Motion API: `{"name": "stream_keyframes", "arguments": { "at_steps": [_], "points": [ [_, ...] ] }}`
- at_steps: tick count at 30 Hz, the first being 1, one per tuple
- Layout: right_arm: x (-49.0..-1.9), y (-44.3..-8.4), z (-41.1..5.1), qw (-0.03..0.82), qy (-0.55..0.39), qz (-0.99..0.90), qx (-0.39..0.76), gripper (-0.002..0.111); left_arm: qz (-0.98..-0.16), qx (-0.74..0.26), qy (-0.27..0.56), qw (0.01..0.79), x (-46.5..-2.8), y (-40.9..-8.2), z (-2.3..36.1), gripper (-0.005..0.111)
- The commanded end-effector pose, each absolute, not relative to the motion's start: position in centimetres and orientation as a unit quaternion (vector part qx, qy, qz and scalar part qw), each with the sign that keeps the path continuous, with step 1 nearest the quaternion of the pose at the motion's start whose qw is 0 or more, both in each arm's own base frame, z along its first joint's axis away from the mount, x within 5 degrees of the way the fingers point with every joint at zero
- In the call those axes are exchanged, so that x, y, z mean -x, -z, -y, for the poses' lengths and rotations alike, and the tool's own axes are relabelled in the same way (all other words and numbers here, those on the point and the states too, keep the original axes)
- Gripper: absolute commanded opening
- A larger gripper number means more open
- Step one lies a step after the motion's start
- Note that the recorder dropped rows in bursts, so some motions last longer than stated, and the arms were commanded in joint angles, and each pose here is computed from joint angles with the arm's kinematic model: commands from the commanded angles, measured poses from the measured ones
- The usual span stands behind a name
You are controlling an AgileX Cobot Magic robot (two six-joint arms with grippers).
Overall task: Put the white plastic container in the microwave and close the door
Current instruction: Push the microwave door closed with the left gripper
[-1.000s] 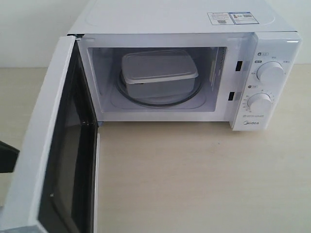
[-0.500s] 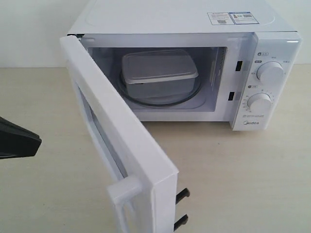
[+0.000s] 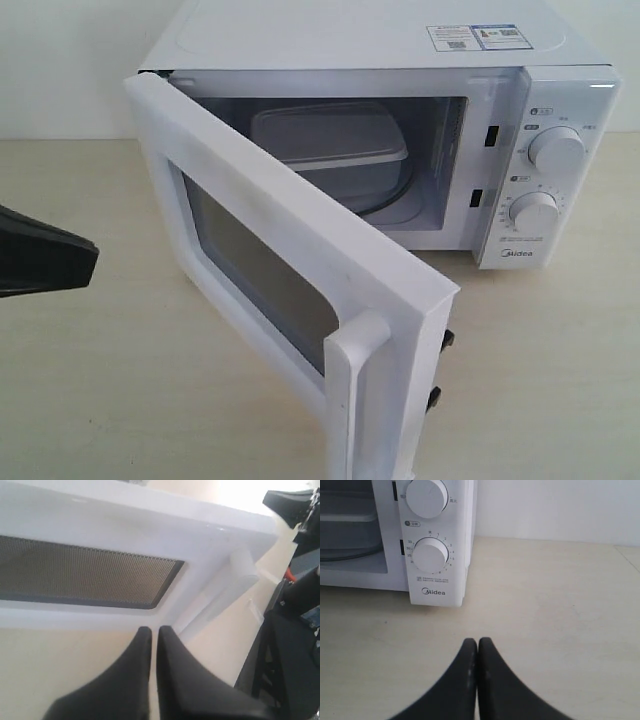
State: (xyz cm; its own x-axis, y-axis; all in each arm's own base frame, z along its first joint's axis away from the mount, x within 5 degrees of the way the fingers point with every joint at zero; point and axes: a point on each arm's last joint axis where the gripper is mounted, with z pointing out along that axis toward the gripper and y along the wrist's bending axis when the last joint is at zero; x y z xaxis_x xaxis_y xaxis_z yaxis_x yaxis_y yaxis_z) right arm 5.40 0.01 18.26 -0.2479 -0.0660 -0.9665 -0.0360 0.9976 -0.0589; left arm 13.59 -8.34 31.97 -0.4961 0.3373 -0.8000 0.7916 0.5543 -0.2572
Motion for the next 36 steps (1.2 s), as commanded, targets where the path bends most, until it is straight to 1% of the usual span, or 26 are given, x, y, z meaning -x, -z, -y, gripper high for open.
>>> {"name": "stream_keyframes", "arguments": {
  "at_steps": [1, 6, 8, 11, 18, 25, 32, 36],
  "points": [
    [-5.4, -18.4, 0.0, 0.617, 0.016, -0.786, 0.032, 0.000, -0.778, -0.339, 0.349, 0.397, -12.3, -33.4, 8.6, 0.004],
    [-5.4, -18.4, 0.0, 0.617, 0.016, -0.786, 0.032, 0.000, -0.763, -0.348, 0.342, 0.423, -11.0, -34.2, 8.5, 0.004],
    [-5.4, -18.4, 0.0, 0.617, 0.016, -0.786, 0.032, 0.000, -0.761, -0.361, 0.316, 0.437, -11.2, -34.1, 8.3, 0.004],
    [-5.4, -18.4, 0.0, 0.617, 0.016, -0.786, 0.032, 0.000, -0.771, -0.346, 0.306, 0.438, -12.5, -33.7, 8.2, 0.004],
    [-5.4, -18.4, 0.0, 0.617, 0.016, -0.786, 0.032, 0.000, -0.797, -0.350, 0.305, 0.386, -16.7, -30.7, 8.7, 0.004],
    [-5.4, -18.4, 0.0, 0.617, 0.016, -0.786, 0.032, 0.000, -0.789, -0.337, 0.358, 0.368, -20.2, -28.2, 9.8, 0.004],
    [-5.4, -18.4, 0.0, 0.617, 0.015, -0.786, 0.032, 0.000, -0.764, -0.363, 0.392, 0.361, -22.1, -26.2, 12.4, 0.004],
    [-5.4, -18.4, 0.0, 0.617, 0.015, -0.786, 0.032, 0.000, -0.775, -0.368, 0.379, 0.349, -23.4, -25.2, 13.9, 0.004]
  ]
}}
